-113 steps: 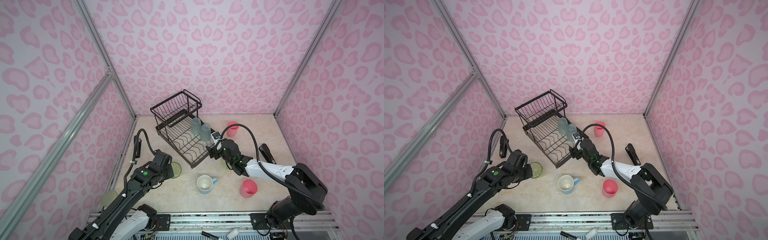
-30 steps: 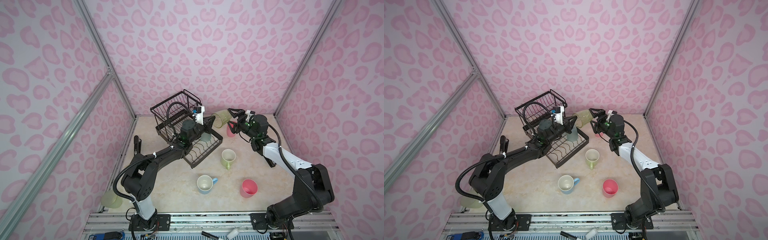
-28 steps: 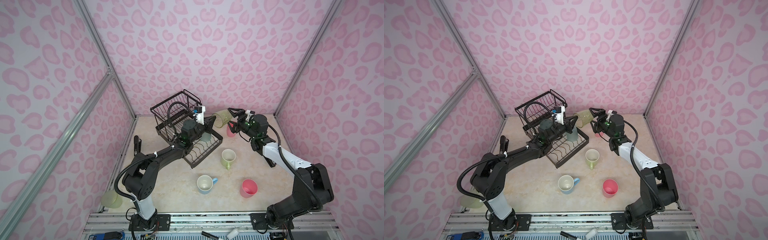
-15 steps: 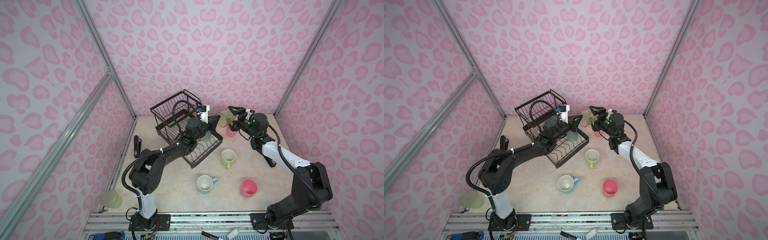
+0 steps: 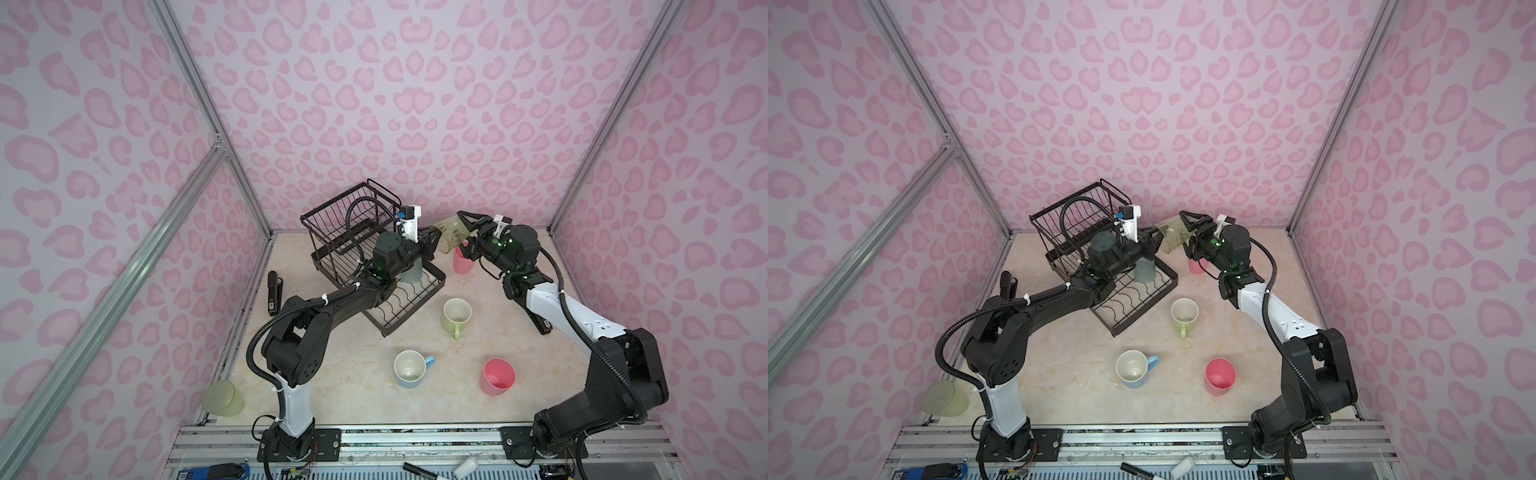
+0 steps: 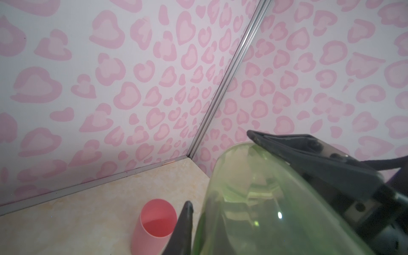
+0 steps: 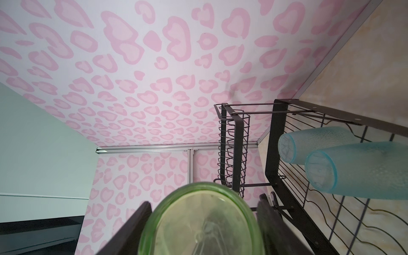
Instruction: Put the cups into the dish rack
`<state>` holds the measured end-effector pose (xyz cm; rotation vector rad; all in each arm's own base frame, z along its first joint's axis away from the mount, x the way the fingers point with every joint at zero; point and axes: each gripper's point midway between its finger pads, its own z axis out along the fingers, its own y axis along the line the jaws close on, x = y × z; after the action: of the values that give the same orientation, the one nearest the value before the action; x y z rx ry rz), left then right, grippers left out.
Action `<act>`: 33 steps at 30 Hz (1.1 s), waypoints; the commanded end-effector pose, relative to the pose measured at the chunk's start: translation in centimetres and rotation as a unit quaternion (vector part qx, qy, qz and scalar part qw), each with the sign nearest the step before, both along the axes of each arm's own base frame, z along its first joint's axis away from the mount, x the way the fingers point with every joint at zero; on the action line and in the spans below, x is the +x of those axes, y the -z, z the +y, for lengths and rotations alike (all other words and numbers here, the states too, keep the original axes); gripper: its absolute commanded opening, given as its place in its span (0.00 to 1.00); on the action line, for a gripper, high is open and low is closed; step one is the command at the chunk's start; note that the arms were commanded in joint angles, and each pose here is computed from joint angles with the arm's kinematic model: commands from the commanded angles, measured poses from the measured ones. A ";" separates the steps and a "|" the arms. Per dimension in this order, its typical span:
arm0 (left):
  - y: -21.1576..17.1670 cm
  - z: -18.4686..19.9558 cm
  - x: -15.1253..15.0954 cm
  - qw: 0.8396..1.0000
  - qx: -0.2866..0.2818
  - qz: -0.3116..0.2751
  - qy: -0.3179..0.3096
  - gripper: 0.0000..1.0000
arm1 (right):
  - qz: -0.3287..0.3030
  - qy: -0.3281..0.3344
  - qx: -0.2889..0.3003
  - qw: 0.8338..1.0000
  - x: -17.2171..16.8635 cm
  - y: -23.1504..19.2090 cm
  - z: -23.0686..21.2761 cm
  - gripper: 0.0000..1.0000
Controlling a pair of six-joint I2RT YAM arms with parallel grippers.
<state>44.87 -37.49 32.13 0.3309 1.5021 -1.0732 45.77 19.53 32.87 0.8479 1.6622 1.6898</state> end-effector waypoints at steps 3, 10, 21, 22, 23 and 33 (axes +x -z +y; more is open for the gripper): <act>-1.0 -0.2 0.1 1.000 -0.014 -0.011 0.003 0.08 | -0.007 0.007 -0.032 0.999 -0.1 0.5 0.0 0.65; -0.8 -0.1 0.5 1.000 -0.016 -0.006 -0.004 0.06 | -0.007 0.003 -0.058 0.998 -0.1 1.2 0.5 0.68; -0.8 -0.2 0.6 1.000 -0.016 -0.005 -0.005 0.04 | -0.010 -0.014 -0.063 0.998 -0.2 1.5 1.7 0.80; -0.8 -0.1 0.6 1.000 -0.016 -0.004 -0.005 0.04 | -0.011 -0.015 -0.063 0.998 -0.2 1.4 1.8 0.78; -0.7 -0.1 0.6 1.000 -0.016 -0.003 -0.005 0.04 | -0.011 -0.014 -0.063 0.998 -0.1 1.4 1.7 0.75; -0.6 0.0 0.2 1.000 -0.014 0.001 -0.003 0.35 | -0.017 -0.005 -0.080 0.997 0.1 1.8 1.4 0.60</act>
<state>45.43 -37.61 31.17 0.3019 1.5442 -1.0746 45.78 20.82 31.54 0.7644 1.7387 1.5721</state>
